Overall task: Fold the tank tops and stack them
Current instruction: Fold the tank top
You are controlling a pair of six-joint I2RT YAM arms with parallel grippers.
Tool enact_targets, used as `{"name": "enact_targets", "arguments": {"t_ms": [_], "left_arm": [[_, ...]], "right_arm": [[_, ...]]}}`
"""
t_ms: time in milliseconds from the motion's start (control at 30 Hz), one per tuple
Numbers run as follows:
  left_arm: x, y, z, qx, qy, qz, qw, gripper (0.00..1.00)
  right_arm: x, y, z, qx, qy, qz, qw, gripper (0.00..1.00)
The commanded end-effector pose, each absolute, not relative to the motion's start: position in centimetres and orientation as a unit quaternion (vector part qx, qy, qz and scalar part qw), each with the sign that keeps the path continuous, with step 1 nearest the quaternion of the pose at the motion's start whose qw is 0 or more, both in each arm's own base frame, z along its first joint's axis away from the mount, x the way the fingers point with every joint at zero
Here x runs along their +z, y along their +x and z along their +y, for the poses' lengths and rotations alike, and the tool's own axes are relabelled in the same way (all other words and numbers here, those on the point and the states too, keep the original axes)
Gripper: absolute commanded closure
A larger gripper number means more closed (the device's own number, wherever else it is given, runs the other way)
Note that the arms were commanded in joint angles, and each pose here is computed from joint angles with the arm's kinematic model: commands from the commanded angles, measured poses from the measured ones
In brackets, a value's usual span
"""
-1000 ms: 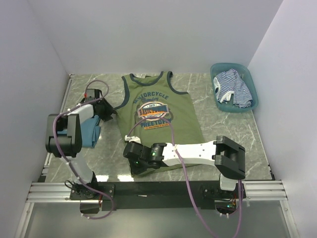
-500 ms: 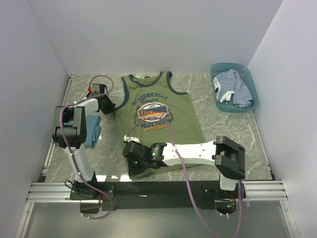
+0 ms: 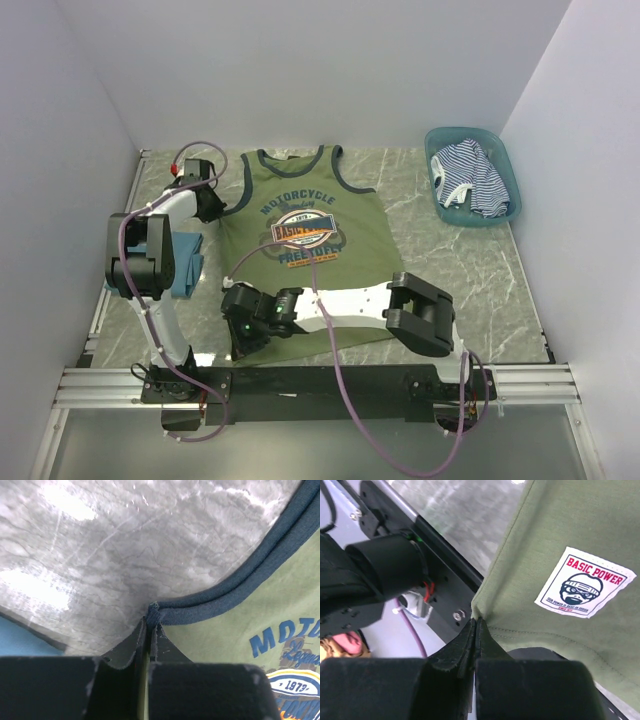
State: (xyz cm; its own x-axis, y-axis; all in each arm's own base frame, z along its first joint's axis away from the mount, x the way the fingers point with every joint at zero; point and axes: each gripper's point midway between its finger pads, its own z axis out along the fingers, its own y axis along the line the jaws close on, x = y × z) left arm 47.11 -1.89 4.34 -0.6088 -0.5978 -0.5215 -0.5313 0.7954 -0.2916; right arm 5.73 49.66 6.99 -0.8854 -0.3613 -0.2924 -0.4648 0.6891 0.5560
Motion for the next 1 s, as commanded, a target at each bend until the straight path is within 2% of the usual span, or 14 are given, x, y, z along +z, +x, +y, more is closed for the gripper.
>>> {"name": "enact_targets", "arguments": {"t_ms": [0,333,633,967], "left_arm": [[9.2,49.1,-0.7,-0.049,-0.307,0.876,0.368,0.99],[10.2,50.2,-3.0,-0.079,-0.299,0.878,0.366,0.99],[10.3,52.7,-10.0,-0.091,-0.262,0.890,0.362,0.99],[9.0,54.0,-17.5,-0.119,-0.223,0.900,0.356,0.99]], "right_arm": [[9.8,5.4,51.9,0.371,-0.226,0.898,0.073,1.00],[11.6,8.2,47.5,0.388,-0.183,0.896,0.114,1.00],[9.7,10.1,40.0,0.377,-0.112,0.909,0.134,1.00],[7.6,11.0,35.1,0.362,-0.057,0.918,0.153,1.00]]}}
